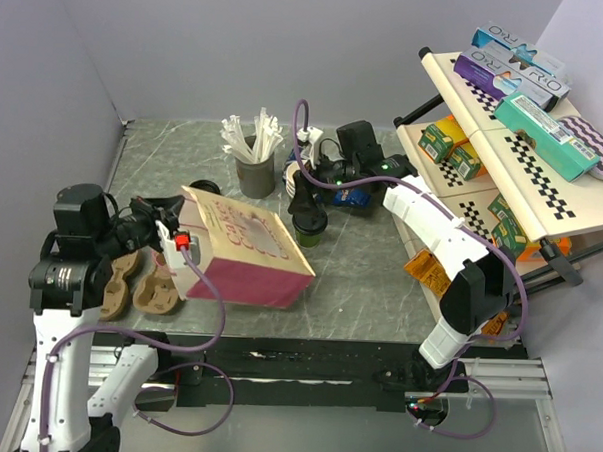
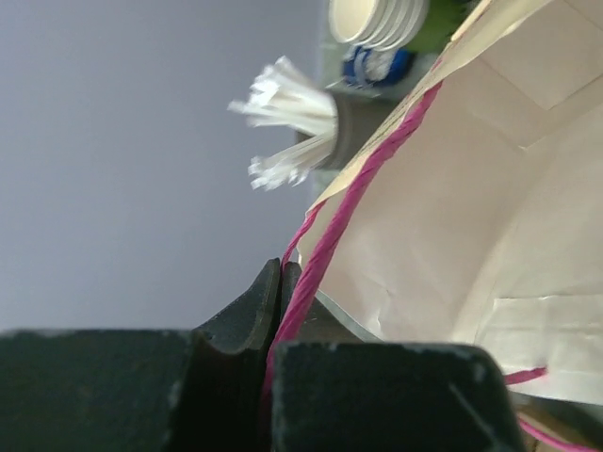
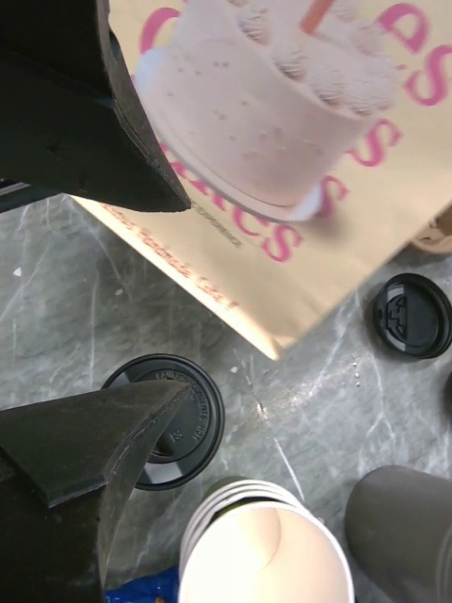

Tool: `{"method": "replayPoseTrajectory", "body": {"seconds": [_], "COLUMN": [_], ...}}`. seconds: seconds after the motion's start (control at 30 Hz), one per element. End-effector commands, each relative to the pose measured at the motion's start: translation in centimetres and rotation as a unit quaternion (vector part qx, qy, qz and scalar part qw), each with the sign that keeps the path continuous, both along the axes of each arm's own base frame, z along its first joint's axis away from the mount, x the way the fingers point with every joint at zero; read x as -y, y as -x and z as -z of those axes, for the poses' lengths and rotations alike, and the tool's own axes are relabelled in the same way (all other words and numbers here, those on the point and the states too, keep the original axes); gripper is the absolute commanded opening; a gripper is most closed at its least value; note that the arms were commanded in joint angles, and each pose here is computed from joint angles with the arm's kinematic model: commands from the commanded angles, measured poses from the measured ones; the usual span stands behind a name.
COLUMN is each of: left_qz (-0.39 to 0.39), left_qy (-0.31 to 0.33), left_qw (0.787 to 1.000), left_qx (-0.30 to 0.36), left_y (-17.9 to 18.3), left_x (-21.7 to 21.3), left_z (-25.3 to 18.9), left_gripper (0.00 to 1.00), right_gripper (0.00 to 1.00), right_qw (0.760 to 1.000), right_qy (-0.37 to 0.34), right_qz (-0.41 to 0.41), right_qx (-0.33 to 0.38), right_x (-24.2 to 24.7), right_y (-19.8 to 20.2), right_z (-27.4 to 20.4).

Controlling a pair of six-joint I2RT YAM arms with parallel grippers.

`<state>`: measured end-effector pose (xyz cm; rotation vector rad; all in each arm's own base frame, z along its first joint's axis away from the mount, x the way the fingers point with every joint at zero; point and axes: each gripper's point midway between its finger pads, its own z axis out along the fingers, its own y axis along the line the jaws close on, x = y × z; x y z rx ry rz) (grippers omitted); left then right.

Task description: Pack the takeout coffee

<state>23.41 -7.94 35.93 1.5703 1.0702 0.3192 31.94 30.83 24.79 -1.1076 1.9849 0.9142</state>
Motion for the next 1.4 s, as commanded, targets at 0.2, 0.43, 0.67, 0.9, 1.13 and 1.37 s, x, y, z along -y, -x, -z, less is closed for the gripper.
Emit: {"method": "replayPoseTrajectory", "body": {"seconds": [0.2, 0.43, 0.67, 0.9, 1.13, 1.37], "left_qz": [0.131, 0.182, 0.179, 0.137, 0.119, 0.078], "left_qy": [0.012, 0.031, 0.033, 0.024, 0.087, 0.133], "left_qw": [0.989, 0.975, 0.972, 0.982, 0.981, 0.977], "left_qx": [-0.068, -0.127, -0.146, -0.129, -0.130, -0.146], "left_y": [1.5, 2.0, 1.6, 0.4, -0.6, -2.8], "left_x": [4.5, 10.4, 14.2, 13.9, 15.1, 16.0], "left_z": [1.9, 3.5, 4.5, 3.9, 2.4, 1.8], "left_gripper": [0.01, 0.01, 0.01, 0.01, 0.43, 0.62], "right_gripper": [0.78, 0.78, 0.78, 0.78, 0.78, 0.79], "right_qw": [0.999, 0.999, 0.999, 0.999, 0.999, 0.998], "right_qy": [-0.003, -0.005, -0.007, -0.009, -0.024, -0.035], "right_qz": [0.005, 0.014, 0.025, 0.030, 0.021, 0.022], "right_qx": [0.049, 0.045, 0.045, 0.044, 0.031, 0.036], "right_x": [1.6, 2.6, 3.3, 3.6, 2.8, 3.1], "right_y": [0.6, 0.3, -0.2, -0.2, -0.1, 0.7], "right_z": [-3.1, -3.5, -3.6, -3.3, -4.1, -7.2]}}
